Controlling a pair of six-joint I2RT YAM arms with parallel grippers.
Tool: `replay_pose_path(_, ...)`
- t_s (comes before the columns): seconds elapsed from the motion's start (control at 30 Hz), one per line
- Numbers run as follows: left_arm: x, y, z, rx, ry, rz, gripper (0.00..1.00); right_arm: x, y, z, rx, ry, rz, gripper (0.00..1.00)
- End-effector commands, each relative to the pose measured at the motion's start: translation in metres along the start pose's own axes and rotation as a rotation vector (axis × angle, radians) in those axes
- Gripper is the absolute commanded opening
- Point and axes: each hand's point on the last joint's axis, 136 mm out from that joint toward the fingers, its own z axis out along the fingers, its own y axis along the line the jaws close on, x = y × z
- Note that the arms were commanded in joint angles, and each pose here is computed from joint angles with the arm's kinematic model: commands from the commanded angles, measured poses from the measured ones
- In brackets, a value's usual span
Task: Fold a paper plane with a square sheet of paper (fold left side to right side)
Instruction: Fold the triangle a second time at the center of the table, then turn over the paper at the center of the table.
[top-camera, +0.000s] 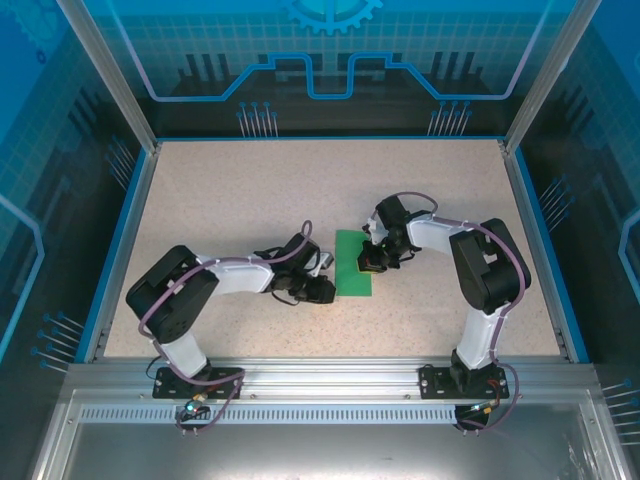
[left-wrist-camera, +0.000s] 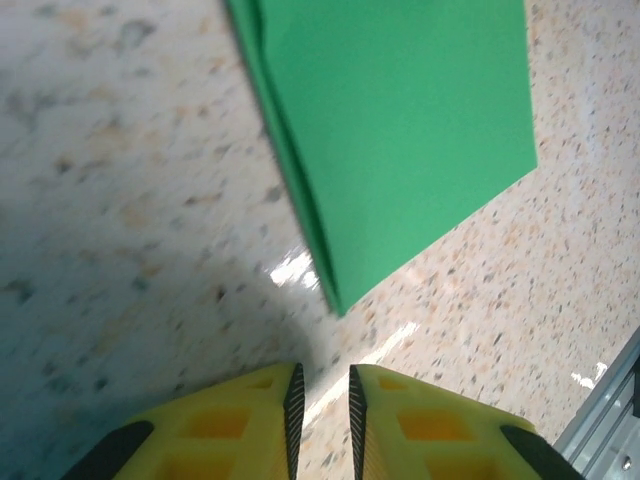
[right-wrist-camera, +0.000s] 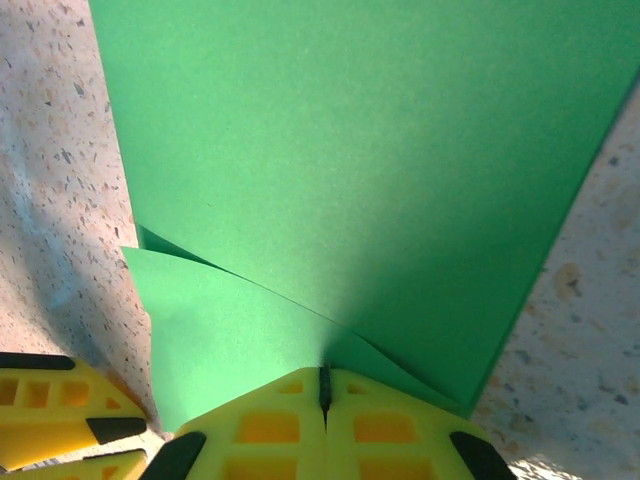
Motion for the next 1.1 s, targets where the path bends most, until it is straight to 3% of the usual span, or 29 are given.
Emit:
replay_pose_path(0.0,0.002,-0.003,-0.017,0.032,-0.006,-0.035,0.26,-0.002,0.011,-0.01,-0.038,-0.047,-0.027,0.03)
replay_pose_path(0.03,-0.004,-0.006,-0.022,0.046,-0.027,-0.032,0.28,-0.005,0.015,-0.015,-0.047,-0.07,-0.04,0.05)
replay_pose_path(0.1,-0.018,-0.013,-0.032,0.075,-0.08,-0.031,0.32,-0.009,0.018,-0.029,-0.035,-0.123,-0.062,0.22)
replay_pose_path(0.3,-0.06,-0.022,-0.048,0.129,-0.195,-0.033,0.46,-0.007,0.0,-0.065,0.111,-0.242,-0.097,0.56)
replay_pose_path(0.5,-0.082,-0.025,-0.035,0.136,-0.196,-0.006,0.51,0.006,-0.005,-0.073,0.029,-0.274,-0.062,0.76)
replay_pose_path(0.8,-0.094,-0.021,-0.007,0.15,-0.154,-0.012,0.47,0.014,0.006,-0.067,-0.074,-0.253,-0.066,0.86)
replay_pose_path(0.97,-0.093,-0.016,-0.007,0.13,-0.163,-0.01,0.23,0.013,0.009,-0.058,-0.108,-0.224,-0.046,0.87)
replay_pose_path(1.07,-0.09,-0.012,-0.009,0.115,-0.169,-0.014,0.15,0.01,0.01,-0.052,-0.114,-0.217,-0.034,0.87)
